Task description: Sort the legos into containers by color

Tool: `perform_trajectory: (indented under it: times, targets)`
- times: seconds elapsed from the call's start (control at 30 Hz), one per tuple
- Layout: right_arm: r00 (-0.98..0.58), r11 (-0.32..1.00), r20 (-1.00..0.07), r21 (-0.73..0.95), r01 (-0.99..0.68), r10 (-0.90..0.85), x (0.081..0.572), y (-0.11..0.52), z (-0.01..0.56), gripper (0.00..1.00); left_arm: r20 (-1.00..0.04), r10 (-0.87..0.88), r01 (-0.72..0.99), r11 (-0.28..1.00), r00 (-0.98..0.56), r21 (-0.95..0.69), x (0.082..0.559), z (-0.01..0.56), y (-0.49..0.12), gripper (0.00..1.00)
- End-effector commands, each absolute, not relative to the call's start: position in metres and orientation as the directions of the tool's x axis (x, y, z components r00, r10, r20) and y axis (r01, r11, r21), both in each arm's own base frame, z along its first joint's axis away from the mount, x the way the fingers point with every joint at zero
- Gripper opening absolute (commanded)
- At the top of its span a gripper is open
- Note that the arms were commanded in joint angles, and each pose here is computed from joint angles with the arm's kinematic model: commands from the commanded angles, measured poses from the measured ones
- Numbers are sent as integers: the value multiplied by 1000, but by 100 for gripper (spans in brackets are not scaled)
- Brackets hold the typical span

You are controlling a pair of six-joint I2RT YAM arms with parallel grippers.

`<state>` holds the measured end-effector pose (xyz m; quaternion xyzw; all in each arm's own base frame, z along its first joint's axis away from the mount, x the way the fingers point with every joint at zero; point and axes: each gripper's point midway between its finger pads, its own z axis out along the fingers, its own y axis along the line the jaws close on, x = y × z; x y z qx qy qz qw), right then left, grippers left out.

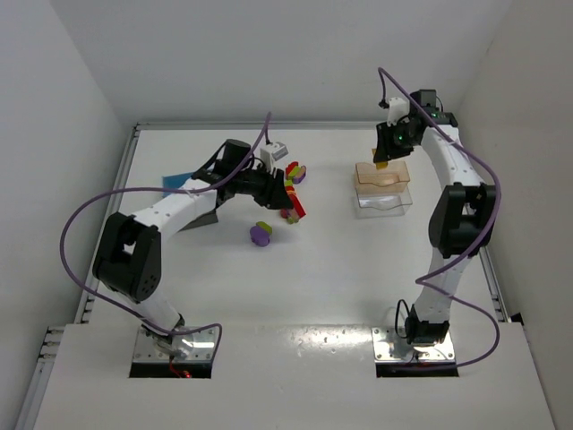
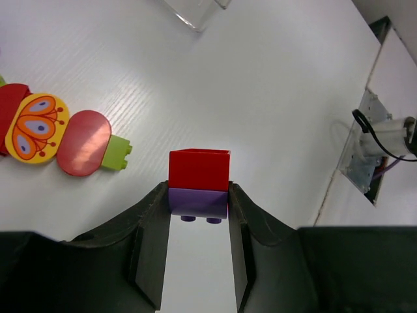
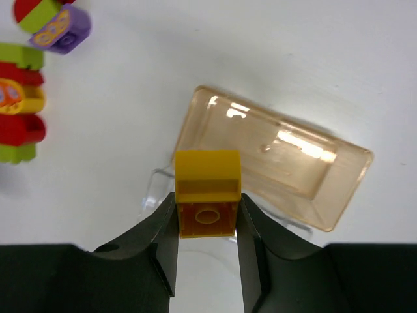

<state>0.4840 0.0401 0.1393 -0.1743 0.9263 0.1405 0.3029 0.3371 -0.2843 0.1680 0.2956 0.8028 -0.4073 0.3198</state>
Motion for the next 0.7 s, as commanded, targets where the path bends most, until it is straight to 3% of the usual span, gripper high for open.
perform_trajectory:
  times: [0.0,0.4,0.53,0.67]
  targets:
    - [-736,957,-645,22,-288,-206,514,7,136,1,-800,190,742,538,-568,-399,351,184,-278,1]
    - [-755,952,-605,-19,-306,-255,522,-1,98,19,-804,182,736,552,-565,-392,365,185,-279,2]
    - [-774,955,-580,-27,-295,-255,524,-5,86,41,-803,183,735,552,-568,-394,370,184,-281,2]
    - [-788,951,-557,-14,-307,-263,519,-4,83,48,-803,183,735,552,-568,-394,372,183,-282,2]
